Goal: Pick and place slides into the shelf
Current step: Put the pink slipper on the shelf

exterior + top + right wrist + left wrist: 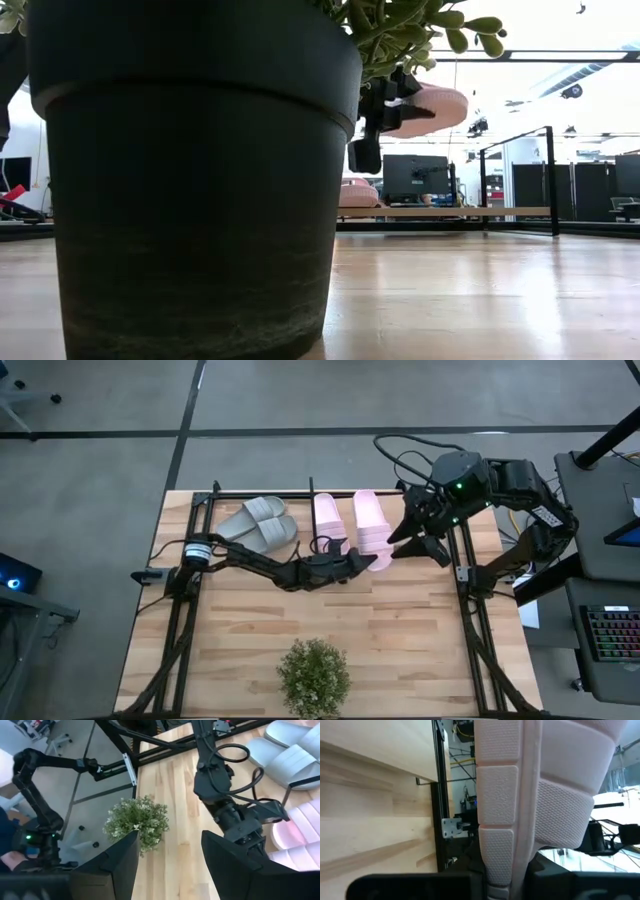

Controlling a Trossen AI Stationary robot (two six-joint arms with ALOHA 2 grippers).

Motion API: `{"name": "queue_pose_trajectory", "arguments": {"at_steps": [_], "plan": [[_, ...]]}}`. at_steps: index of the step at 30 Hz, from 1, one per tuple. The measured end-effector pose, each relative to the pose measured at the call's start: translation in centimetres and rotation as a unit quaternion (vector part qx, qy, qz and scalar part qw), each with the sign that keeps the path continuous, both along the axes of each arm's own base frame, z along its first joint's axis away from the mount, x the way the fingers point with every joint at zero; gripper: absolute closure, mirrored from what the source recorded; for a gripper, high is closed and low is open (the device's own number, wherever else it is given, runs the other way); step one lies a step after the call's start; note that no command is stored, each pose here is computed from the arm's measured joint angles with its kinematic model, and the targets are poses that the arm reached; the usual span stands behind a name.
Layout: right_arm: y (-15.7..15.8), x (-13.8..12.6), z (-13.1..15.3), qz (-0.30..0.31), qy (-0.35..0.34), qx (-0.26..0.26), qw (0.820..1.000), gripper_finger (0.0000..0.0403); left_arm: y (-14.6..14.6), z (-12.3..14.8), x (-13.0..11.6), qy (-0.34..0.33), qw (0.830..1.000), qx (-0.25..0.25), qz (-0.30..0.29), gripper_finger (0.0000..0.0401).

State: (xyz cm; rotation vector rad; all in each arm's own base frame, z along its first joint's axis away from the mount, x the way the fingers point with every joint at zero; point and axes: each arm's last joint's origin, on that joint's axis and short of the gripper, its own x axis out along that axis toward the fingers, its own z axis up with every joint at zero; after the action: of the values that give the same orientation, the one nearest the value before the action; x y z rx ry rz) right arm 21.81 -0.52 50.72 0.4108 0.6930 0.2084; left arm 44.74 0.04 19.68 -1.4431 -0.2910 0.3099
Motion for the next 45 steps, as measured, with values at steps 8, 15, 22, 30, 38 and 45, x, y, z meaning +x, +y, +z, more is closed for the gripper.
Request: {"name": "queue_pose_trajectory", "arguments": {"at_steps": [8,15,22,30,38,45], "plan": [[0.8,0.2,0.1,0.005,-0.003,0.004,1.000,0.0197,0.5,-0.8,0.1,0.014,1.000,0.000,0.011,0.0376],[1.7,0.6,0.5,0.016,-0.027,0.014,0.999,0.0197,1.6,-1.4,0.2,0.015,1.000,-0.015,0.023,0.0376],[2.5,0.6,0.4,0.018,-0.024,0.013,0.999,0.0197,2.9,-1.4,0.1,0.016,0.999,-0.013,0.039,0.0376],[2.9,0.6,0.4,0.015,-0.022,0.015,1.000,0.0197,3.4,-1.6,0.1,0.024,0.999,-0.025,0.041,0.0376],[2.9,0.6,0.5,0.015,-0.026,0.015,0.999,0.0197,3.4,-1.9,0.1,0.029,0.997,-0.048,0.043,0.0376],[3.0,0.6,0.5,0.016,-0.027,0.015,0.999,0.0197,3.3,-2.1,0.0,0.031,0.997,-0.057,0.046,0.0376]]}}
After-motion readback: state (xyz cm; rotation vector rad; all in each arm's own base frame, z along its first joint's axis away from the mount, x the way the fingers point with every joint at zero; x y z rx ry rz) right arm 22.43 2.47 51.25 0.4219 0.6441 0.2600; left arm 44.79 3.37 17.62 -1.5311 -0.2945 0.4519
